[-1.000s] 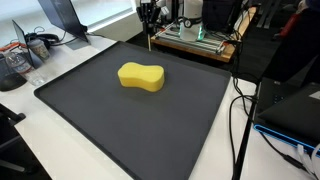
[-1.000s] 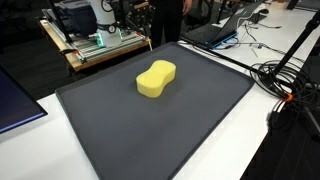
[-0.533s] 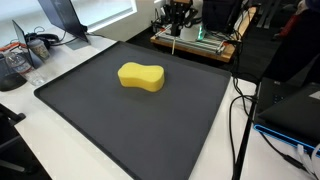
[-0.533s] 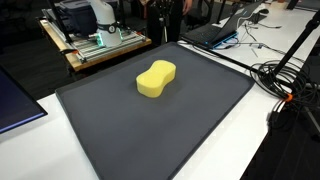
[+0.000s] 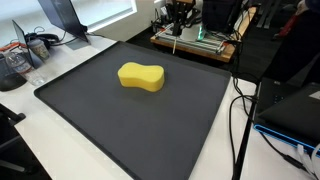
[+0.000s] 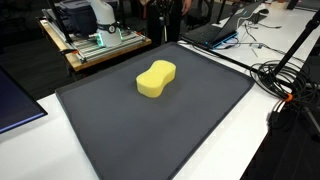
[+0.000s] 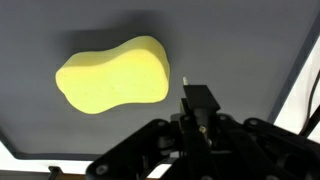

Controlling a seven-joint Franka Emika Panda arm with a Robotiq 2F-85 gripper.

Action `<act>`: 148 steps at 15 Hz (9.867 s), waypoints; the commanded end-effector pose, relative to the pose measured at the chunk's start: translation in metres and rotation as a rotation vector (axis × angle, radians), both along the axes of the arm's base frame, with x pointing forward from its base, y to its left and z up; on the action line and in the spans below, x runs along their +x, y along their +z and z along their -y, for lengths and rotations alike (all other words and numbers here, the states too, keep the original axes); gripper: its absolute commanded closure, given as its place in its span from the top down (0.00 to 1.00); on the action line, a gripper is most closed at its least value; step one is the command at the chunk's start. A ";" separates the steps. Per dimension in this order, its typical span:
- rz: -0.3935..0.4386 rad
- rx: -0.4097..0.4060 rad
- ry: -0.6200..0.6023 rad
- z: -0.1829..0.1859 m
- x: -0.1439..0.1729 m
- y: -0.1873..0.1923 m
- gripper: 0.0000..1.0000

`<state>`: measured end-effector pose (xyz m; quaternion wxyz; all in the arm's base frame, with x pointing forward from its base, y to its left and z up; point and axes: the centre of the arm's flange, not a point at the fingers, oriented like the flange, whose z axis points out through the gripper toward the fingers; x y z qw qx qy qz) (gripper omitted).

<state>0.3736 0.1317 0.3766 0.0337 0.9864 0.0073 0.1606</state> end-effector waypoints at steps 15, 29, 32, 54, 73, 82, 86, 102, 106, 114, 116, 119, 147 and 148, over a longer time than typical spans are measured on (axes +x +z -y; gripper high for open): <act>-0.091 0.013 -0.095 0.038 0.102 0.002 0.03; -0.129 0.033 -0.192 0.077 0.138 -0.080 0.03; -0.137 0.041 -0.200 0.083 0.138 -0.101 0.03; -0.175 0.066 -0.189 0.092 0.139 -0.174 0.03; -0.133 0.072 -0.196 0.085 0.131 -0.118 0.03; -0.058 0.011 -0.198 0.061 0.117 -0.028 0.03; -0.080 -0.063 -0.228 0.030 0.120 0.004 0.03; -0.181 -0.465 -0.414 -0.089 0.209 -0.037 0.03; -0.193 -0.547 -0.427 -0.109 0.226 -0.062 0.03; -0.247 -0.614 -0.418 -0.127 0.248 -0.091 0.03; -0.272 -0.576 -0.397 -0.124 0.253 -0.091 0.03; -0.343 -0.474 -0.364 -0.111 0.259 -0.077 0.03; -0.605 -0.084 -0.248 0.081 0.342 0.013 0.03; -0.631 -0.053 -0.234 0.087 0.349 0.012 0.03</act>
